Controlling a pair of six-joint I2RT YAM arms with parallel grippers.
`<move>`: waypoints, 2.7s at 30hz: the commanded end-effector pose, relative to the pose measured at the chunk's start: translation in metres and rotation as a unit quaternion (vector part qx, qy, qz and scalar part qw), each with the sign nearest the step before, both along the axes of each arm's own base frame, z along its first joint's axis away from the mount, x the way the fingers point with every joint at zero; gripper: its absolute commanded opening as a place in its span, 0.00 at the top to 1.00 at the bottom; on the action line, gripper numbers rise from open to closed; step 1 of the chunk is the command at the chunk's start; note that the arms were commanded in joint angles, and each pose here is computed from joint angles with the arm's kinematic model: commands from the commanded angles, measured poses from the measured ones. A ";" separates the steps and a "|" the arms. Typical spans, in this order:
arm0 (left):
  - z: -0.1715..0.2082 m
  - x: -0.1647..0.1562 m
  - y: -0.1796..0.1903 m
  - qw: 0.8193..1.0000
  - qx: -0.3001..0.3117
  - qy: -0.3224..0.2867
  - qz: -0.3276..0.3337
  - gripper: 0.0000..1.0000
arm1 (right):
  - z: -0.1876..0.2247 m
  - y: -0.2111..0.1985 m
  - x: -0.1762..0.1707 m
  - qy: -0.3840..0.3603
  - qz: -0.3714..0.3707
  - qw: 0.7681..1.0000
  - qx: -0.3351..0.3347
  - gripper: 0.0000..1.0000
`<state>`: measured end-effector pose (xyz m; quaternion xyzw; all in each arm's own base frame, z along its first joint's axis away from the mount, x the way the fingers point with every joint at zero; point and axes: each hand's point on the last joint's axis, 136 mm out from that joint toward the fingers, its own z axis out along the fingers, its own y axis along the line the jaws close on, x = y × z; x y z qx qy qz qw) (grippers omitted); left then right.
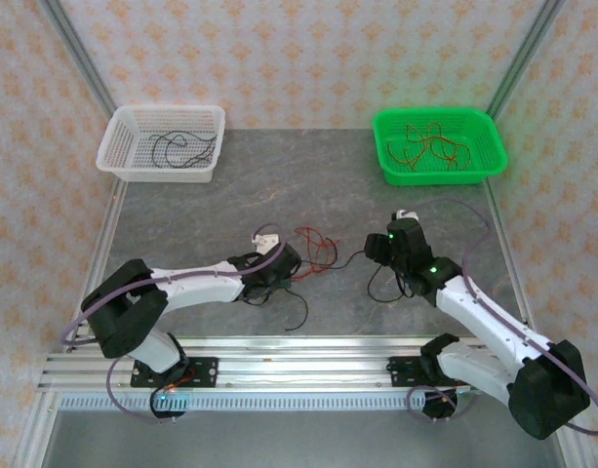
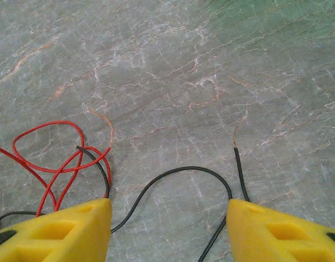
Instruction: Untangle the cables
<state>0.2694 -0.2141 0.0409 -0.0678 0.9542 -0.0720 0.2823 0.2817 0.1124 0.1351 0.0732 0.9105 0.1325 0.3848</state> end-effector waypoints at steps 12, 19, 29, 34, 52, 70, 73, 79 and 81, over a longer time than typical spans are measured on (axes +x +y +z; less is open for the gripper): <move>-0.028 0.002 0.001 0.999 0.030 0.014 0.001 0.76 | -0.003 0.002 -0.008 -0.009 0.003 1.000 0.024 0.44; -0.014 0.013 0.001 0.999 0.035 -0.013 0.011 1.00 | -0.003 0.008 -0.010 -0.010 0.014 0.999 0.041 0.45; 0.100 0.034 -0.013 0.994 -0.016 -0.111 -0.007 1.00 | -0.008 0.046 -0.011 0.008 0.062 0.988 0.144 0.46; 0.139 0.036 -0.014 0.990 -0.021 -0.138 -0.024 1.00 | 0.008 0.084 -0.010 0.016 0.107 0.961 0.254 0.44; 0.200 0.031 -0.030 0.977 -0.079 -0.181 -0.075 1.00 | -0.009 0.148 0.029 0.064 0.054 0.932 0.353 0.41; 0.323 0.033 -0.009 0.951 -0.059 -0.291 -0.081 1.00 | -0.099 0.179 0.051 0.144 0.021 0.942 0.301 0.54; 0.355 0.033 0.005 0.944 -0.049 -0.322 -0.062 1.00 | -0.107 0.172 0.046 0.147 0.015 0.946 0.289 0.54; 0.406 0.030 0.029 0.928 -0.036 -0.370 -0.030 1.00 | -0.116 0.164 0.039 0.152 0.008 0.950 0.274 0.54; 0.418 0.030 0.037 0.924 -0.025 -0.380 -0.018 1.00 | -0.118 0.162 0.038 0.151 0.007 0.951 0.270 0.54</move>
